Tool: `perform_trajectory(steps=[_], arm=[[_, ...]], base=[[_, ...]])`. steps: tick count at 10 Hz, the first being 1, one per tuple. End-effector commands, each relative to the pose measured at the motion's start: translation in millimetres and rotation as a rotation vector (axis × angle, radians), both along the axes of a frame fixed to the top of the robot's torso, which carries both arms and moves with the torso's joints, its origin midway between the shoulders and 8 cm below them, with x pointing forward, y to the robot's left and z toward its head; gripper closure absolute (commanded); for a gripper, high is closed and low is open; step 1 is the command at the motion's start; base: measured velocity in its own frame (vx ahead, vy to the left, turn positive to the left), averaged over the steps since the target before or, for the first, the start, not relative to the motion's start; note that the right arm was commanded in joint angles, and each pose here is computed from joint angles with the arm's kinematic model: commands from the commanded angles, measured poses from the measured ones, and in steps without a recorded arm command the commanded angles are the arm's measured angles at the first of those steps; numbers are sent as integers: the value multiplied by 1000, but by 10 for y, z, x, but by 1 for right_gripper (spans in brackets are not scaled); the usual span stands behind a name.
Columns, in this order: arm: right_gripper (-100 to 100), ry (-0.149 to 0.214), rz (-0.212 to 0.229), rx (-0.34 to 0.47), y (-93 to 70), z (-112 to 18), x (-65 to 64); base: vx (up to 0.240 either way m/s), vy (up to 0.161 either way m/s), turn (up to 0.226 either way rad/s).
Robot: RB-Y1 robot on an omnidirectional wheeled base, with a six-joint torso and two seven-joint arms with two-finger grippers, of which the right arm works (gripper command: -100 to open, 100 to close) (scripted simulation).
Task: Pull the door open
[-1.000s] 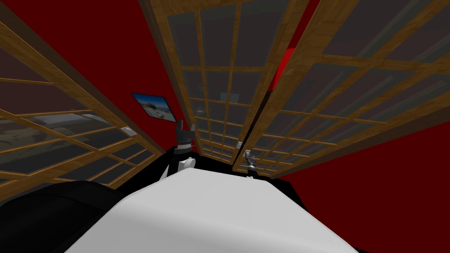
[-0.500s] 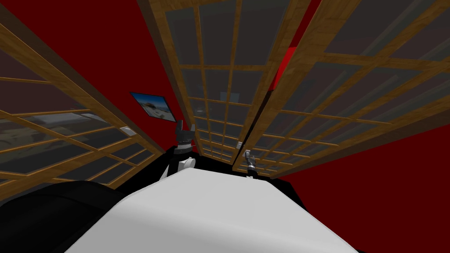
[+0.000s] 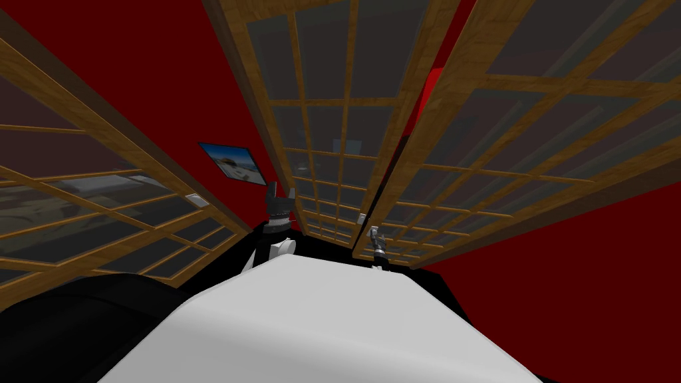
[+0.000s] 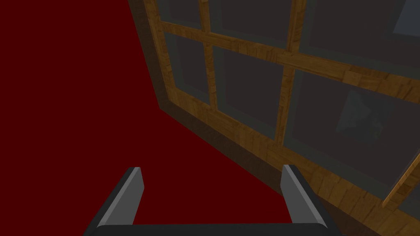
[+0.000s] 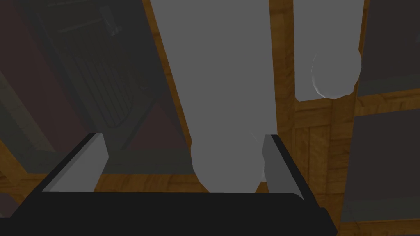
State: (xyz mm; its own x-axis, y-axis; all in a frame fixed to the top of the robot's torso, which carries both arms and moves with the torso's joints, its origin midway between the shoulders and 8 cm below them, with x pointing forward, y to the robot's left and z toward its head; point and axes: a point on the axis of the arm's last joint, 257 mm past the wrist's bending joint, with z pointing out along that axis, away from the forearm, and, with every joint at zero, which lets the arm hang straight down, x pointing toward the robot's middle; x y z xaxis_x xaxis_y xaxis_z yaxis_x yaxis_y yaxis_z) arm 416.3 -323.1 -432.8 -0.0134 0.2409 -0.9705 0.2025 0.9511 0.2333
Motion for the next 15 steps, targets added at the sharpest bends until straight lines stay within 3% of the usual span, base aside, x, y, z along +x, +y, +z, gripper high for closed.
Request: perform_trajectory(steps=[1,10,14,15], arm=[[100,36,-20,-2,-141,-92,-103],[100,31,-61,117,-322,-172,-246],[100,31,-61,117,-322,-172,-246],[100,26,-79,169,-400,-201,-306]], base=[[0,2,-16],[-25,9,19],[-12,4,0],[-30,3,71]])
